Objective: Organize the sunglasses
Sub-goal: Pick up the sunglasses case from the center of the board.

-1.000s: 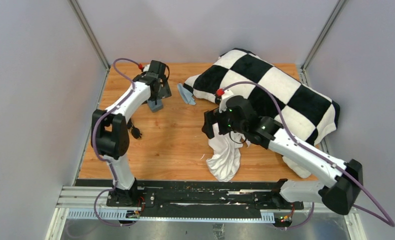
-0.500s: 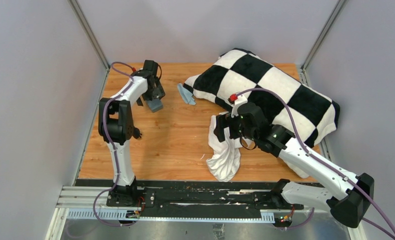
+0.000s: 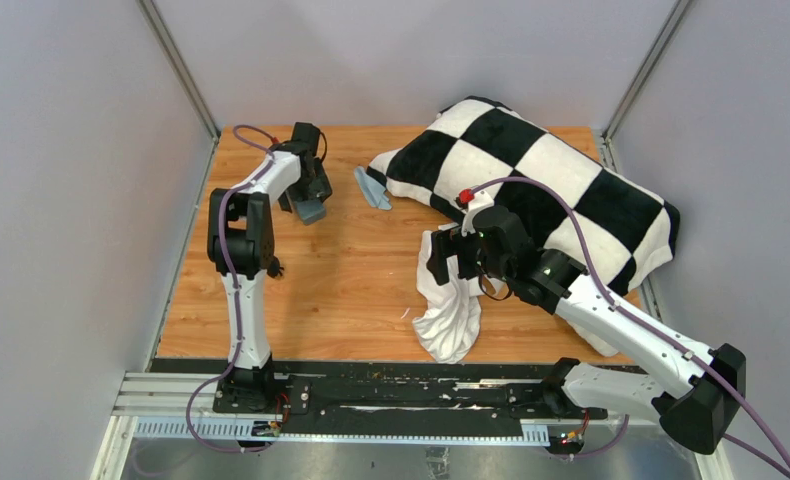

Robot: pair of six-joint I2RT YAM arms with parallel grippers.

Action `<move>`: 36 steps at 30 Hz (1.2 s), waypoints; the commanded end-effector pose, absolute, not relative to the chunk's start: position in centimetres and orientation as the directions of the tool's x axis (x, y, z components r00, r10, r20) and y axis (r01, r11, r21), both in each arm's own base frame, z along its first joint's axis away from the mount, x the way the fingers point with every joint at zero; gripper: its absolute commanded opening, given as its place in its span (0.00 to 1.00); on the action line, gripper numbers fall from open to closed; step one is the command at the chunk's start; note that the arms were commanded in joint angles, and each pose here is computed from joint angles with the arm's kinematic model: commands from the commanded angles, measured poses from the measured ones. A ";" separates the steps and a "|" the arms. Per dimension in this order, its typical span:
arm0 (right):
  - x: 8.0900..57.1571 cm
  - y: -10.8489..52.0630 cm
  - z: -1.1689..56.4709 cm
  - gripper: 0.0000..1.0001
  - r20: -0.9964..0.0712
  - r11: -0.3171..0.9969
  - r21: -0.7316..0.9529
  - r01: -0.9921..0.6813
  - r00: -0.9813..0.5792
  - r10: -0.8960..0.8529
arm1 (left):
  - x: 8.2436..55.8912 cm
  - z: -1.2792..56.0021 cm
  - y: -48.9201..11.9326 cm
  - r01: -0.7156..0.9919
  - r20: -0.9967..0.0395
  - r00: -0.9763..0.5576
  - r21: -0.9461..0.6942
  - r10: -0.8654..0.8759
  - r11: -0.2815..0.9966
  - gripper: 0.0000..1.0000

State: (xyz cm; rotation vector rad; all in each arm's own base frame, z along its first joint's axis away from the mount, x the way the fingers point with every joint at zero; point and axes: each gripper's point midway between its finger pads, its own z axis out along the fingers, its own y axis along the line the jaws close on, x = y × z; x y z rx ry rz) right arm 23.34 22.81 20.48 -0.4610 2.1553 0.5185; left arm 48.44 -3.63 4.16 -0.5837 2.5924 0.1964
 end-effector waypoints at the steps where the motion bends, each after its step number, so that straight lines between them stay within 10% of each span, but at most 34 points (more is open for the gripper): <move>1: 23.1 22.0 19.4 1.00 -0.789 0.861 0.208 -0.464 -0.600 -0.132 | 48.9 4.2 -2.8 -0.448 -0.490 -0.793 0.064 -0.362 0.892 0.86; 12: 22.7 21.5 18.9 1.00 -0.780 0.872 0.220 -0.438 -0.616 -0.113 | 48.5 2.7 -2.8 -0.439 -0.455 -0.812 0.067 -0.364 0.896 0.83; 23: 22.8 22.0 18.5 1.00 -0.761 0.866 0.236 -0.441 -0.638 -0.117 | 46.7 6.2 -5.0 -0.384 -0.457 -0.813 -0.045 -0.361 0.922 0.45; 36: 26.4 23.7 25.4 0.99 -0.664 0.521 0.679 -0.517 -0.735 0.136 | 36.1 22.3 -18.8 0.277 -0.590 -0.772 -0.644 -0.234 0.713 0.36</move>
